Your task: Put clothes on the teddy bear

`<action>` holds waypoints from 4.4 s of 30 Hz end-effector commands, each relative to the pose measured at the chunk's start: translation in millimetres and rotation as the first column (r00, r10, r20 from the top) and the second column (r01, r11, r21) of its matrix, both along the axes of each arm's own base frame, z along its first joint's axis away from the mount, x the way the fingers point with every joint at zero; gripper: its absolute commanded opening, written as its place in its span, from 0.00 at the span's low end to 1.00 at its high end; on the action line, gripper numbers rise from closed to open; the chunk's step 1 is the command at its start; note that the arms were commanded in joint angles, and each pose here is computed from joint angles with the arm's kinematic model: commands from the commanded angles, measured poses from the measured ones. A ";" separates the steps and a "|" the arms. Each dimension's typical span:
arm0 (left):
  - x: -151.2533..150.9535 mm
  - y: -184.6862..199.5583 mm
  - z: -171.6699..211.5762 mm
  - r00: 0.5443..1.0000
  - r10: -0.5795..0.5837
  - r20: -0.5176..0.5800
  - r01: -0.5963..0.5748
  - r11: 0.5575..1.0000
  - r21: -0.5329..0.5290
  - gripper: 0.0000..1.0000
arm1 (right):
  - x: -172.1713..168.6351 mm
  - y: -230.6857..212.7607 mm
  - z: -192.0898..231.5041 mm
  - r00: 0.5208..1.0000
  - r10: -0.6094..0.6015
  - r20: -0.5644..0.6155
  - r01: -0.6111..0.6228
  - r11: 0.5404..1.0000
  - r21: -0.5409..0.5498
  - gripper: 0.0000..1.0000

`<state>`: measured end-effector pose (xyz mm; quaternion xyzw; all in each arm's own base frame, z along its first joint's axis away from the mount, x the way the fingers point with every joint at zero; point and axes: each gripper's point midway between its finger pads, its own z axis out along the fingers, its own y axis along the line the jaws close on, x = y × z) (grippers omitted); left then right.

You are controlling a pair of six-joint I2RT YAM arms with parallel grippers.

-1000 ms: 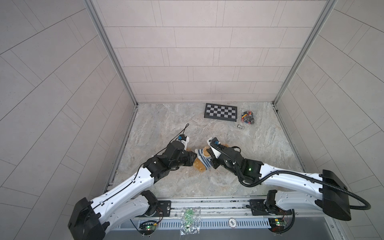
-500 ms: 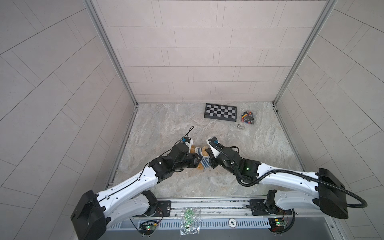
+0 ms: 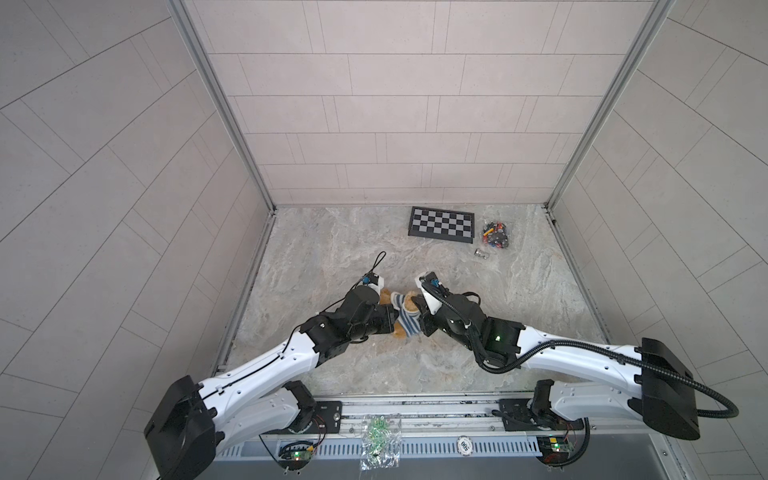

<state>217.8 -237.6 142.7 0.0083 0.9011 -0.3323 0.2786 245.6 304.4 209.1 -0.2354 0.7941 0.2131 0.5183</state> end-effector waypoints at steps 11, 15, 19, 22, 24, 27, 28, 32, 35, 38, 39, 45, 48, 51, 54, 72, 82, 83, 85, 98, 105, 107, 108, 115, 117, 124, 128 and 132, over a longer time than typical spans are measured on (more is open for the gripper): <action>-18.7 31.5 -12.9 0.995 -0.102 -0.022 0.104 0.981 0.166 0.00 | 13.6 -29.0 23.9 0.995 -0.090 -0.048 0.089 0.996 -0.016 0.00; -15.7 26.0 -6.3 0.993 -0.119 -0.010 0.119 0.980 0.159 0.00 | 29.1 -34.1 -0.8 0.987 -0.097 -0.128 0.087 0.993 -0.078 0.00; -10.1 19.9 -4.8 0.991 -0.133 -0.006 0.132 0.977 0.165 0.00 | 41.3 -39.1 -20.2 0.979 -0.104 -0.175 0.086 0.990 -0.110 0.00; -4.9 16.8 -8.8 0.991 -0.132 -0.014 0.133 0.977 0.169 0.00 | 53.3 -41.8 -39.5 0.967 -0.101 -0.234 0.073 0.989 -0.125 0.00; -3.8 13.7 -9.3 0.990 -0.137 -0.021 0.139 0.979 0.152 0.00 | 60.0 -43.2 -52.8 0.955 -0.096 -0.279 0.063 0.990 -0.125 0.00; -2.9 14.1 -9.5 0.990 -0.138 -0.026 0.141 0.978 0.152 0.00 | 64.6 -44.2 -61.0 0.948 -0.094 -0.306 0.058 0.990 -0.126 0.00; -2.0 15.5 -11.0 0.990 -0.137 -0.030 0.140 0.977 0.159 0.00 | 65.8 -44.4 -62.0 0.948 -0.093 -0.305 0.056 0.990 -0.128 0.00; 5.9 14.2 -14.4 0.991 -0.127 -0.040 0.132 0.980 0.147 0.00 | 66.2 -36.9 -50.2 0.946 -0.031 -0.324 0.015 0.998 -0.053 0.01; 13.7 8.7 -12.6 0.991 -0.126 -0.035 0.130 0.981 0.145 0.00 | 57.2 -29.8 -23.2 0.961 0.036 -0.275 -0.037 0.999 0.003 0.12; 22.9 5.0 -10.4 0.993 -0.119 -0.026 0.121 0.982 0.143 0.00 | 45.5 -37.4 -9.0 0.965 0.037 -0.261 -0.037 0.999 0.005 0.22; 25.6 3.8 -9.8 0.993 -0.115 -0.024 0.117 0.983 0.141 0.00 | 40.3 -41.4 -6.7 0.964 0.034 -0.262 -0.035 0.999 0.000 0.25; 38.8 -2.9 -6.6 0.994 -0.109 -0.011 0.110 0.984 0.141 0.00 | 10.2 -72.2 -14.3 0.963 -0.016 -0.268 0.002 0.999 -0.052 0.48; 43.6 -5.5 -4.2 0.994 -0.110 -0.003 0.109 0.984 0.143 0.00 | -2.7 -85.8 -24.8 0.958 -0.039 -0.283 0.015 0.996 -0.089 0.59; 47.4 -5.1 -4.3 0.994 -0.106 0.003 0.104 0.983 0.150 0.00 | -9.7 -98.0 -38.1 0.950 -0.069 -0.303 0.029 0.990 -0.137 0.63; 50.8 -6.6 -4.1 0.994 -0.105 0.006 0.103 0.984 0.148 0.00 | -13.4 -102.0 -51.0 0.941 -0.081 -0.327 0.030 0.987 -0.159 0.66; 61.0 -14.1 -7.6 0.995 -0.098 0.007 0.096 0.985 0.145 0.00 | 6.1 -84.5 -102.4 0.919 -0.112 -0.377 0.042 0.981 -0.188 0.67; 62.3 -14.7 -8.2 0.995 -0.095 0.006 0.093 0.985 0.147 0.00 | 8.3 -86.2 -114.0 0.910 -0.139 -0.391 0.061 0.977 -0.206 0.52; 62.2 -14.6 -8.1 0.995 -0.095 0.007 0.093 0.985 0.147 0.00 | 8.2 -87.0 -114.8 0.910 -0.142 -0.390 0.063 0.976 -0.209 0.48; 63.0 -14.7 -5.2 0.995 -0.094 0.015 0.090 0.985 0.144 0.00 | 7.8 -87.9 -116.1 0.909 -0.146 -0.390 0.064 0.975 -0.214 0.39; 49.9 5.5 32.1 0.991 -0.075 0.114 0.050 0.977 0.209 0.28 | 3.8 -79.1 -92.4 0.933 -0.107 -0.343 0.052 0.985 -0.165 0.00; 18.0 -14.0 45.2 0.983 -0.132 0.128 0.104 0.974 0.200 0.35 | 1.4 -76.5 -75.6 0.952 -0.091 -0.291 0.052 0.989 -0.139 0.00; 12.8 -19.7 40.4 0.983 -0.139 0.119 0.114 0.974 0.197 0.35 | 0.6 -75.6 -71.4 0.954 -0.089 -0.285 0.053 0.990 -0.129 0.00; 11.8 -21.2 38.1 0.983 -0.139 0.116 0.114 0.973 0.202 0.35 | 0.2 -75.1 -69.1 0.955 -0.088 -0.282 0.054 0.991 -0.125 0.00; 15.2 -36.6 26.0 0.986 -0.139 0.097 0.116 0.971 0.207 0.35 | -3.8 -71.8 -63.2 0.958 -0.079 -0.275 0.049 0.992 -0.116 0.00; 19.3 -36.6 21.2 0.988 -0.125 0.091 0.102 0.968 0.229 0.33 | -4.1 -71.5 -61.9 0.959 -0.080 -0.272 0.050 0.992 -0.114 0.00; 26.5 -40.7 15.8 0.990 -0.112 0.089 0.087 0.966 0.243 0.18 | -6.0 -71.5 -60.0 0.961 -0.079 -0.266 0.050 0.992 -0.114 0.00; 22.0 -31.4 15.9 0.990 -0.106 0.092 0.079 0.963 0.257 0.05 | -6.4 -76.0 -61.8 0.961 -0.093 -0.261 0.060 0.990 -0.131 0.00; 15.4 -11.7 9.9 0.992 -0.096 0.076 0.073 0.962 0.263 0.00 | -6.7 -84.3 -67.1 0.958 -0.122 -0.261 0.080 0.983 -0.165 0.00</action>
